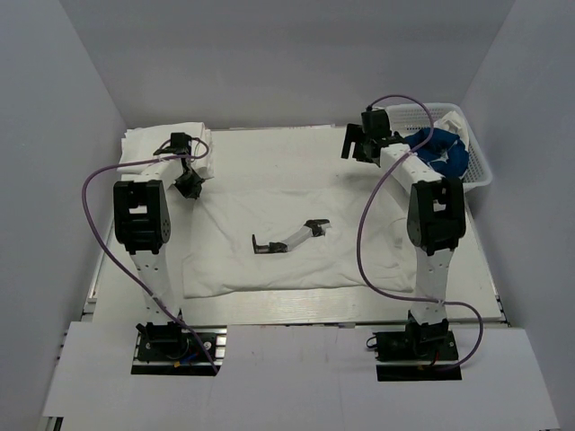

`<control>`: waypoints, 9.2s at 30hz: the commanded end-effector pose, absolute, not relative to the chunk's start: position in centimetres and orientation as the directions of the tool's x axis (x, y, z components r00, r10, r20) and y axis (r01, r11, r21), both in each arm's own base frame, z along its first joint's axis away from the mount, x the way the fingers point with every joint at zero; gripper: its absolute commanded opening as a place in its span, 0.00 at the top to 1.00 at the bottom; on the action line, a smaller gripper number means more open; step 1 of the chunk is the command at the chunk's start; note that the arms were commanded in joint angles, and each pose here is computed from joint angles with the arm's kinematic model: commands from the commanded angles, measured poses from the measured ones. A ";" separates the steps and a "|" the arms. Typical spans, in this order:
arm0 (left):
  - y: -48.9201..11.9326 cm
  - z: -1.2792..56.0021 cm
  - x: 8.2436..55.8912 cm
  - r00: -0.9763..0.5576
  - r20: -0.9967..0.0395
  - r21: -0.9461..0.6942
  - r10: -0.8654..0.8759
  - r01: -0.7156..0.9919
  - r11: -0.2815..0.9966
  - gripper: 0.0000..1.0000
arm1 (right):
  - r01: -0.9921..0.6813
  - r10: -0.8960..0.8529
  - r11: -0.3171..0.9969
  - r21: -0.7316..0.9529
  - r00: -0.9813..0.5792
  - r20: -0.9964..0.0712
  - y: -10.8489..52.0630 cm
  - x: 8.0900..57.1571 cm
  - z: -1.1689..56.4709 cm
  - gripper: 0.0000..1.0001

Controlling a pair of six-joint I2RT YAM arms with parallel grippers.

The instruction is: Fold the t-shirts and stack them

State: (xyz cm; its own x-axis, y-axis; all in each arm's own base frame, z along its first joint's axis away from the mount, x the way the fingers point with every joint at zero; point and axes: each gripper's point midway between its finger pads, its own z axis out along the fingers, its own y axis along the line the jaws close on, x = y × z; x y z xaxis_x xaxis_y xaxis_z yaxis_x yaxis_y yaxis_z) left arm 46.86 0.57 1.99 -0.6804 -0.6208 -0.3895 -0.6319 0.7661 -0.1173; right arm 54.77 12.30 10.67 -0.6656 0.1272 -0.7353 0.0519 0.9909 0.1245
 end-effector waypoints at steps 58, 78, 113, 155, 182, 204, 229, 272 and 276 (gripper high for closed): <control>-1.6 11.2 45.4 -0.679 -0.527 -0.266 -0.511 -0.439 0.858 1.00 | -0.145 -0.039 0.988 0.050 -0.550 -0.834 11.2 50.7 12.9 0.84; -1.7 11.8 38.2 -0.651 -0.529 -0.297 -0.545 -0.460 0.837 1.00 | -0.100 0.001 0.993 0.062 -0.516 -0.857 8.8 42.5 14.4 0.82; -1.3 12.7 26.3 -0.583 -0.385 -0.264 -0.716 -0.673 0.691 0.00 | -0.064 0.168 0.959 0.276 -0.655 -0.737 9.1 29.7 14.8 0.19; -4.4 7.0 30.7 -0.767 -0.267 -0.258 -0.583 -0.526 0.810 0.00 | -0.280 -0.126 0.825 0.491 -0.938 -0.323 17.6 16.2 6.4 0.50; -3.2 5.1 22.7 -0.717 -0.120 -0.086 -0.686 -0.681 0.727 0.02 | 0.296 0.275 0.955 0.009 -0.877 -0.393 7.8 25.4 7.5 0.10; -2.4 2.4 24.7 -0.638 -0.160 -0.061 -0.753 -0.755 0.653 0.69 | 0.314 0.357 0.933 0.176 -0.872 -0.336 8.4 24.8 6.4 0.10; -2.3 7.9 28.3 -0.641 -0.269 -0.164 -0.718 -0.704 0.691 1.00 | 0.479 0.545 0.831 0.281 -0.802 -0.244 8.0 29.3 4.4 0.30; -2.7 7.0 27.7 -0.733 -0.198 -0.115 -0.651 -0.642 0.758 0.98 | 0.483 0.426 0.876 0.009 -0.763 -0.486 -0.2 26.6 8.0 0.10; -3.5 7.7 28.9 -0.739 -0.197 -0.171 -0.645 -0.621 0.765 0.90 | 0.290 0.320 0.944 0.155 -0.698 -0.641 2.0 30.7 13.4 0.10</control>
